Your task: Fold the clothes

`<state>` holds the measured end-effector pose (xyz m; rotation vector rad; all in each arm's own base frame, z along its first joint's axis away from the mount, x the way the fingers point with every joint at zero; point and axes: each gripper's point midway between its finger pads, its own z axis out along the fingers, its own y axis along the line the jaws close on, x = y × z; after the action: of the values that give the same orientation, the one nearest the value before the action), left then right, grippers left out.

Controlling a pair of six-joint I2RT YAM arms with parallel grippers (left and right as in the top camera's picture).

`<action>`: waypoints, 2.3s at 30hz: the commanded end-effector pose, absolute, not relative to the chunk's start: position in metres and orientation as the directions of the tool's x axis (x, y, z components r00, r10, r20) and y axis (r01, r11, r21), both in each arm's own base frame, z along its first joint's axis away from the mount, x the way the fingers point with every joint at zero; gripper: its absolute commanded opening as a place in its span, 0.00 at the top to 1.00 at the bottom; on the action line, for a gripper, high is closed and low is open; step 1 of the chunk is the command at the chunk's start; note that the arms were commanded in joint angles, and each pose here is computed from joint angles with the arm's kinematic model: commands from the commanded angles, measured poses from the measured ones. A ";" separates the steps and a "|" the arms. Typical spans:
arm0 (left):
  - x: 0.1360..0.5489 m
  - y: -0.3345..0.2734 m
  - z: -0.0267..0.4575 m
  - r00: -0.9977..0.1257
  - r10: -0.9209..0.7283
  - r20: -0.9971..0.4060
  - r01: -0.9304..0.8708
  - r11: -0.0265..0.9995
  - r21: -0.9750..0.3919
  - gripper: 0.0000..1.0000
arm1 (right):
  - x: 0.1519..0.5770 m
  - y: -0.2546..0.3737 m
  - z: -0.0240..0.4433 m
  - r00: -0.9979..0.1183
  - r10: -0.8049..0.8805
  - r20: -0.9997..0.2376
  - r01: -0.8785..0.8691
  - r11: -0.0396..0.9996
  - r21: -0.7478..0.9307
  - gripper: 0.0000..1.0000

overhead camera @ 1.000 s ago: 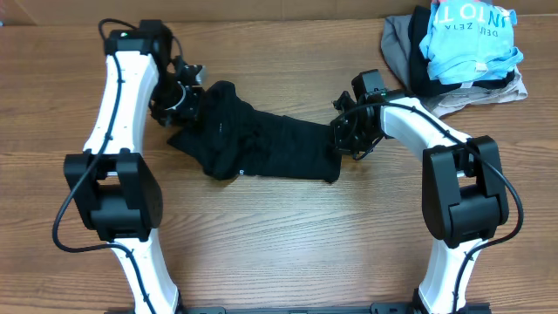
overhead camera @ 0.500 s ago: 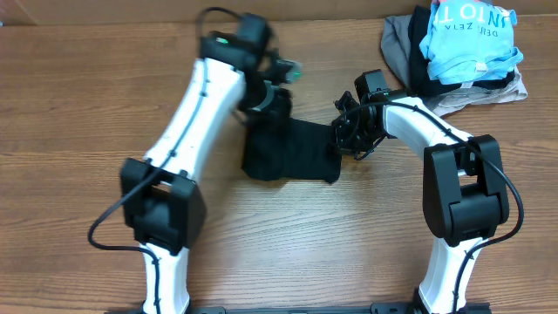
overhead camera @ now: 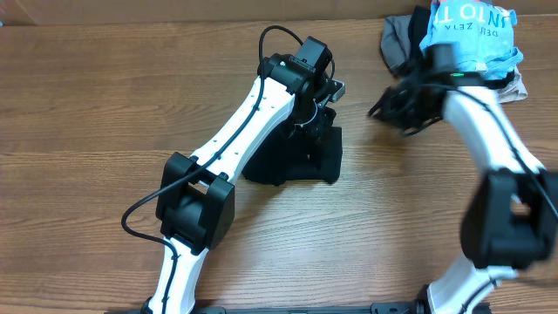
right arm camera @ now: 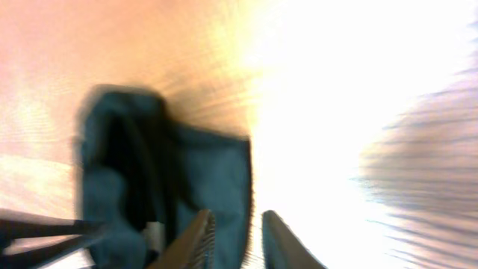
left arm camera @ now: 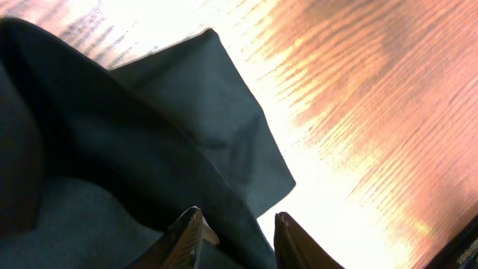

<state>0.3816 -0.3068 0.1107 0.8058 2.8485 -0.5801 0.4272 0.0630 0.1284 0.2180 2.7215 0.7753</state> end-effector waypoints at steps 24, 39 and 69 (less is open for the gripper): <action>0.440 -0.152 0.220 -0.940 0.202 -0.276 0.276 0.924 -0.265 0.33 | 0.394 0.196 0.053 -0.958 -0.200 -0.204 -0.272 0.861 0.429 0.15; 0.440 -0.151 0.218 -0.939 0.206 -0.276 0.275 0.930 -0.244 0.27 | 0.400 0.198 0.062 -0.959 -0.175 -0.224 -0.261 0.855 0.448 0.83; 0.450 -0.102 0.212 -0.947 0.179 -0.266 0.196 0.980 -0.038 0.09 | 0.383 0.134 0.124 -0.978 0.020 -0.207 -0.060 0.926 0.372 0.28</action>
<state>0.4505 -0.1068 0.2048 0.2595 2.8829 -0.1148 0.3810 0.1376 0.1226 -0.0287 2.8908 0.6053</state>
